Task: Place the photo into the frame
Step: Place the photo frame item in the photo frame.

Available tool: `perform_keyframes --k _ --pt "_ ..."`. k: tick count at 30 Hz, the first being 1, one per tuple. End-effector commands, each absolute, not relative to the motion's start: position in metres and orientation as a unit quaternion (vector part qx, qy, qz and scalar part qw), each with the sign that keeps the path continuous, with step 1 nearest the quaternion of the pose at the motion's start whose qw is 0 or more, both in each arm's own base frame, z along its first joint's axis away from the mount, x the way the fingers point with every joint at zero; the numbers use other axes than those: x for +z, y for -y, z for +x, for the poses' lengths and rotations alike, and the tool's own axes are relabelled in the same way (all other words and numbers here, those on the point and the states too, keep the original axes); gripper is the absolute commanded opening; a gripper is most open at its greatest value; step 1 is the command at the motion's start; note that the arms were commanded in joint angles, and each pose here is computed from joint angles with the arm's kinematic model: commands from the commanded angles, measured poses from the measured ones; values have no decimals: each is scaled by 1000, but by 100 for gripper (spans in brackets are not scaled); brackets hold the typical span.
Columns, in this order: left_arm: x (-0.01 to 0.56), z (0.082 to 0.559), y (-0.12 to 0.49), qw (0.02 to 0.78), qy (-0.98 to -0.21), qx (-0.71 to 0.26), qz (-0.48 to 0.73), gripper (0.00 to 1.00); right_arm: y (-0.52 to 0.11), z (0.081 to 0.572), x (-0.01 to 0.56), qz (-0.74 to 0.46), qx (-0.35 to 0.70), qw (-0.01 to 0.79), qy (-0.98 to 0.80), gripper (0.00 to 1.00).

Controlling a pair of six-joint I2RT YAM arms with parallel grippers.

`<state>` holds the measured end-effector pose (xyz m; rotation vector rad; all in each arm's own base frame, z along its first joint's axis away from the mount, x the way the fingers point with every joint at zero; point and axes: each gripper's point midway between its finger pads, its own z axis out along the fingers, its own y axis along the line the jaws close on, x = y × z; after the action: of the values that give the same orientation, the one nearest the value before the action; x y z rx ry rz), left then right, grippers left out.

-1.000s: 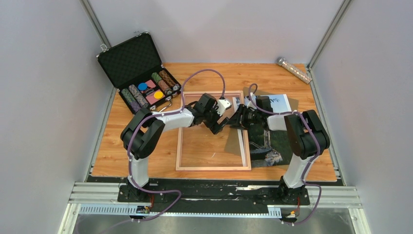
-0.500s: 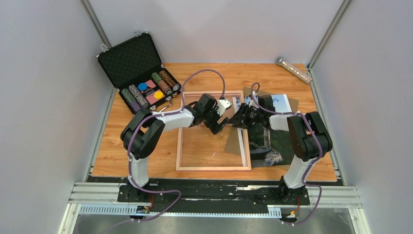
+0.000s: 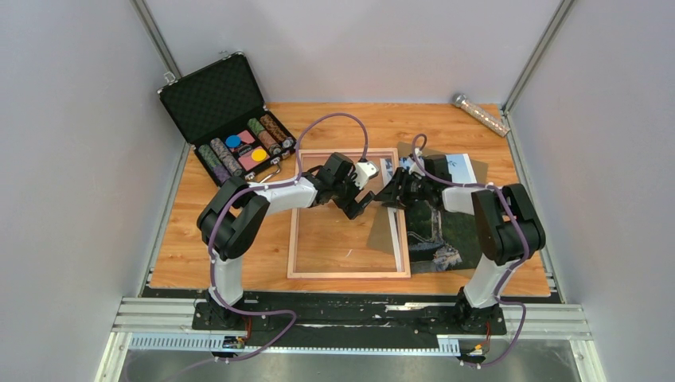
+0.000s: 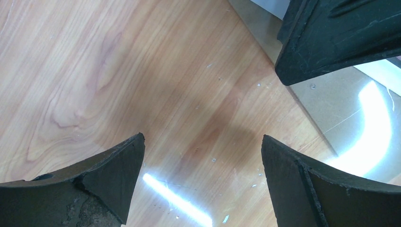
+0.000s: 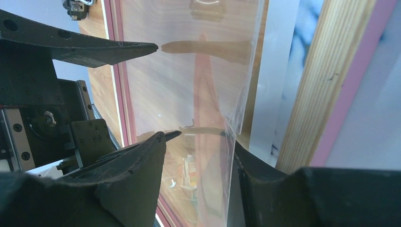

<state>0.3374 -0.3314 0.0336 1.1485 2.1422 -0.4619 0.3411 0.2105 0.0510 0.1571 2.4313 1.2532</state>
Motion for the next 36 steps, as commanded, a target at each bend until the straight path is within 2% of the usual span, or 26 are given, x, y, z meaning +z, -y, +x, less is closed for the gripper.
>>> perform_keyframes --k 1,36 --pt "29 333 331 326 -817 -172 444 100 -207 357 82 28 446 256 -857 45" --pt "27 334 332 325 -818 -172 441 100 -179 362 82 35 386 284 -877 46"
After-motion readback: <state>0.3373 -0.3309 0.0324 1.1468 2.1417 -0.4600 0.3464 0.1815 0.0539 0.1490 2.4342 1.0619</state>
